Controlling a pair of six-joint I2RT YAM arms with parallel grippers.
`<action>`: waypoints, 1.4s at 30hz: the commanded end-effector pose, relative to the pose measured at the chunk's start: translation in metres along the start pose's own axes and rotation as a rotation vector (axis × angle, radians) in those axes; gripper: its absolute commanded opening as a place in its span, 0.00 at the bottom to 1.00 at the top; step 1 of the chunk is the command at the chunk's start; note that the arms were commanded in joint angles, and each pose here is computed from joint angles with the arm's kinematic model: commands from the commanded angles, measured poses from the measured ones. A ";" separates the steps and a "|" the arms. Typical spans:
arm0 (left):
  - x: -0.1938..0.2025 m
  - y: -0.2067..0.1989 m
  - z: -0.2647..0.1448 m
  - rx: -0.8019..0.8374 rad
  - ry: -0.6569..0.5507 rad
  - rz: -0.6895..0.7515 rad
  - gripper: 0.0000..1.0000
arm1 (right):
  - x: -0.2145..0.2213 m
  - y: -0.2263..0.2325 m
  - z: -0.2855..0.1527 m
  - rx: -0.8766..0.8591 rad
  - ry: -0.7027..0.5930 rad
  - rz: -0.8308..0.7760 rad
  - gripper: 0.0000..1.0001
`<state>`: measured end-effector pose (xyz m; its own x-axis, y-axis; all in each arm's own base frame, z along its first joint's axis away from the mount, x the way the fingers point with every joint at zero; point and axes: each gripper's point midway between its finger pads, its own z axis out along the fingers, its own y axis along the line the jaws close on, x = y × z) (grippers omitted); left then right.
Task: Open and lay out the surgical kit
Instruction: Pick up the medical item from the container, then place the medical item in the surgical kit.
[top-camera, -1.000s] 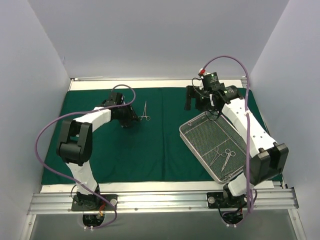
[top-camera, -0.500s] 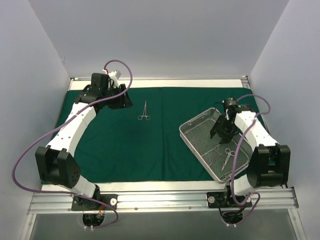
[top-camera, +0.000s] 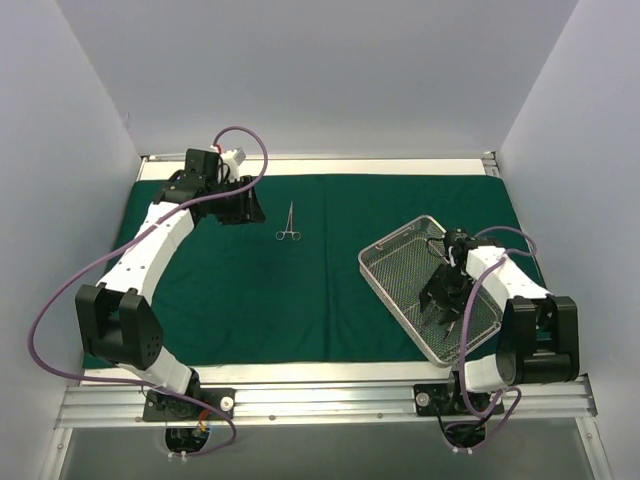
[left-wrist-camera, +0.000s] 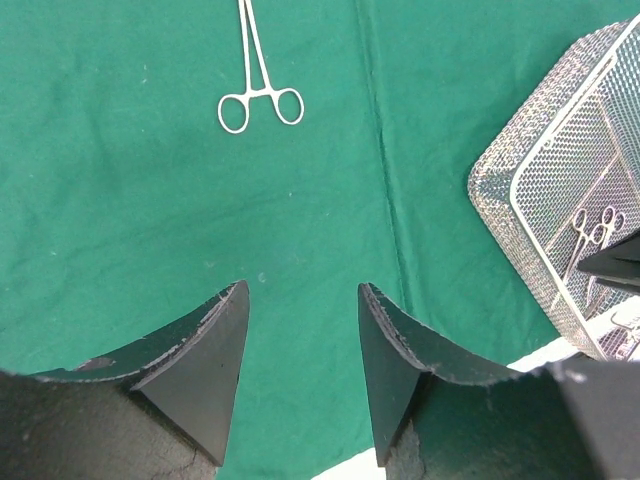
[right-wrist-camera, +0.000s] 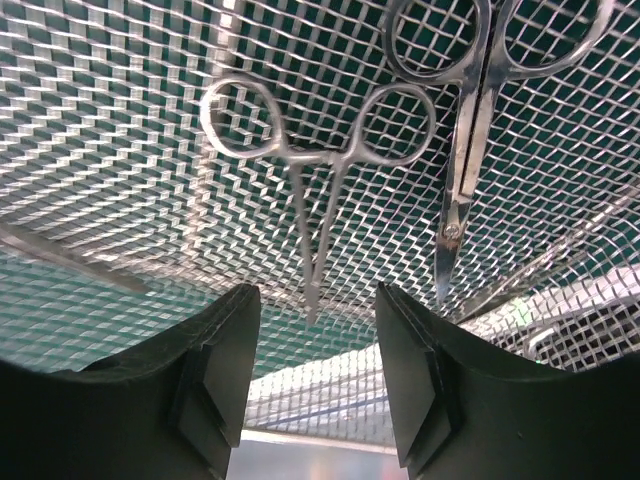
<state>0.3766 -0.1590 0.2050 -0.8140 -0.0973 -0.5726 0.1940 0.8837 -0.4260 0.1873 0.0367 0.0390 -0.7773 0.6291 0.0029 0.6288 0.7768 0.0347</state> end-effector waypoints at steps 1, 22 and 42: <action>-0.016 -0.009 -0.008 0.031 -0.029 0.026 0.56 | 0.004 -0.007 0.013 0.022 0.021 0.011 0.49; -0.027 -0.006 -0.013 0.008 -0.055 0.023 0.55 | -0.036 -0.004 0.026 0.111 -0.041 -0.101 0.00; -0.040 -0.084 -0.013 0.522 -0.024 -0.011 0.54 | -0.061 0.197 -0.155 -0.482 -0.437 -1.025 0.00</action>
<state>0.3920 -0.2010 0.2395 -0.8242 -0.1185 -0.5537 0.3224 0.7058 -0.6308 0.3455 0.0874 0.1735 -0.8715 -0.0197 -0.4900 -0.1035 0.9841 0.1446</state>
